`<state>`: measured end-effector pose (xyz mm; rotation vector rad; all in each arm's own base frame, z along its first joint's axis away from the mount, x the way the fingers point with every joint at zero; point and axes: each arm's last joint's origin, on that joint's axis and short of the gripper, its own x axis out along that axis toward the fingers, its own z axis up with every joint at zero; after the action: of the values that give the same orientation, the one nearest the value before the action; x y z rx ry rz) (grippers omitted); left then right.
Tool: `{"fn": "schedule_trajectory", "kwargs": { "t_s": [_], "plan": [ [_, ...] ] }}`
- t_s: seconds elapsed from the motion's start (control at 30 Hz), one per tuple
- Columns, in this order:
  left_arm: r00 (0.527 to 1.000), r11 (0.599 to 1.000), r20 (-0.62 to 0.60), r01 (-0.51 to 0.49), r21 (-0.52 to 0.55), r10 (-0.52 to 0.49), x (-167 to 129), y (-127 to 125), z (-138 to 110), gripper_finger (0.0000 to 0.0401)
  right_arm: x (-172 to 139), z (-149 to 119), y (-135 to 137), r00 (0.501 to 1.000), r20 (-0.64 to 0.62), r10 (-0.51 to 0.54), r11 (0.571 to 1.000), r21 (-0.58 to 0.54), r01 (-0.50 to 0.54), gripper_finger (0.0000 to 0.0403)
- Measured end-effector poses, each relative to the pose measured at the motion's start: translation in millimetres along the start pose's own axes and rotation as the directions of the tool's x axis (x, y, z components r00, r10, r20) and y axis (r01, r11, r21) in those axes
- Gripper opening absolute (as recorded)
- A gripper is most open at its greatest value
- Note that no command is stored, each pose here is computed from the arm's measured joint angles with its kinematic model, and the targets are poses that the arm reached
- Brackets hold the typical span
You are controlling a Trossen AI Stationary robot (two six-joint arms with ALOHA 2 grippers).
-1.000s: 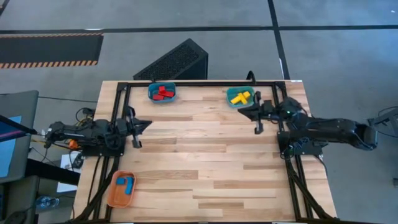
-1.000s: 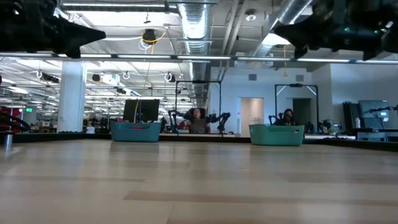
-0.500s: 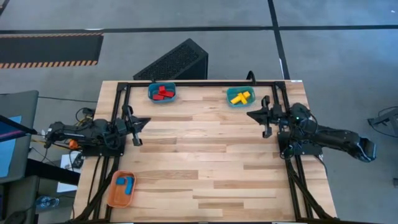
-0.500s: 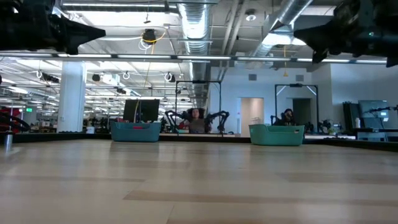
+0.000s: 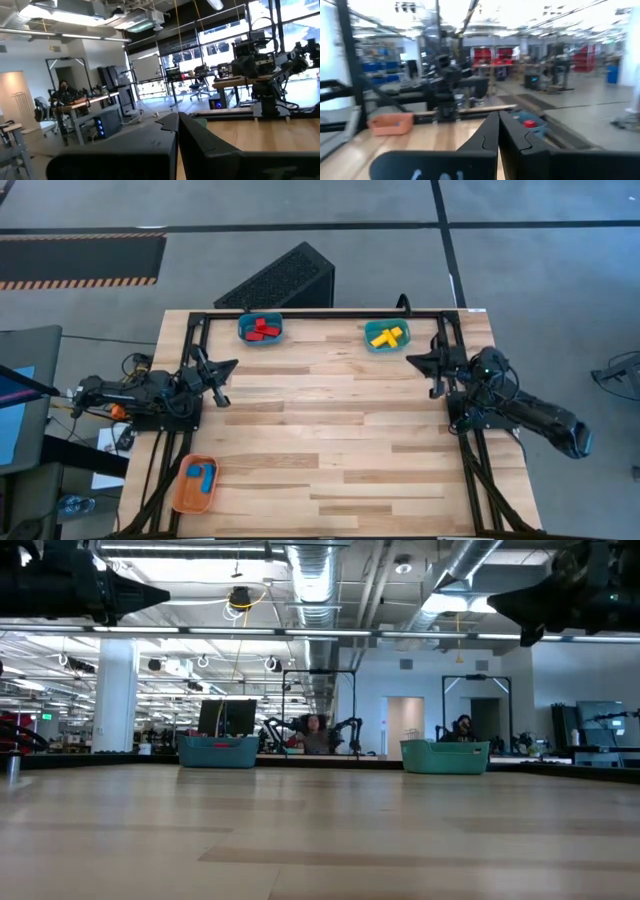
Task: Sort & place blocks by color
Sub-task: Return to Home Position
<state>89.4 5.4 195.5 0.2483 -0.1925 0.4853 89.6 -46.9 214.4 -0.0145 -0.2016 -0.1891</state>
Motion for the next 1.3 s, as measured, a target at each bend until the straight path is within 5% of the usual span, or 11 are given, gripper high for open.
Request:
{"fn": "schedule_trajectory", "kwargs": {
  "t_s": [0.4,0.6,1.3],
  "plan": [
    [0.995,0.993,-0.041,0.092,-0.068,-0.095,0,-6,-9,0.0000,-11,-25,11,0.993,-0.029,0.117,0.986,0.122,-0.113,0.0022],
    [0.994,0.992,-0.045,0.096,-0.079,-0.099,0,-6,-10,0.0000,-10,-36,13,0.991,-0.090,0.099,0.984,0.157,-0.084,0.0022],
    [0.983,0.975,-0.138,0.088,-0.205,-0.118,-2,-9,-20,0.0000,-9,-40,41,0.986,-0.115,0.120,0.991,0.073,-0.112,0.0022]
  ]
}}
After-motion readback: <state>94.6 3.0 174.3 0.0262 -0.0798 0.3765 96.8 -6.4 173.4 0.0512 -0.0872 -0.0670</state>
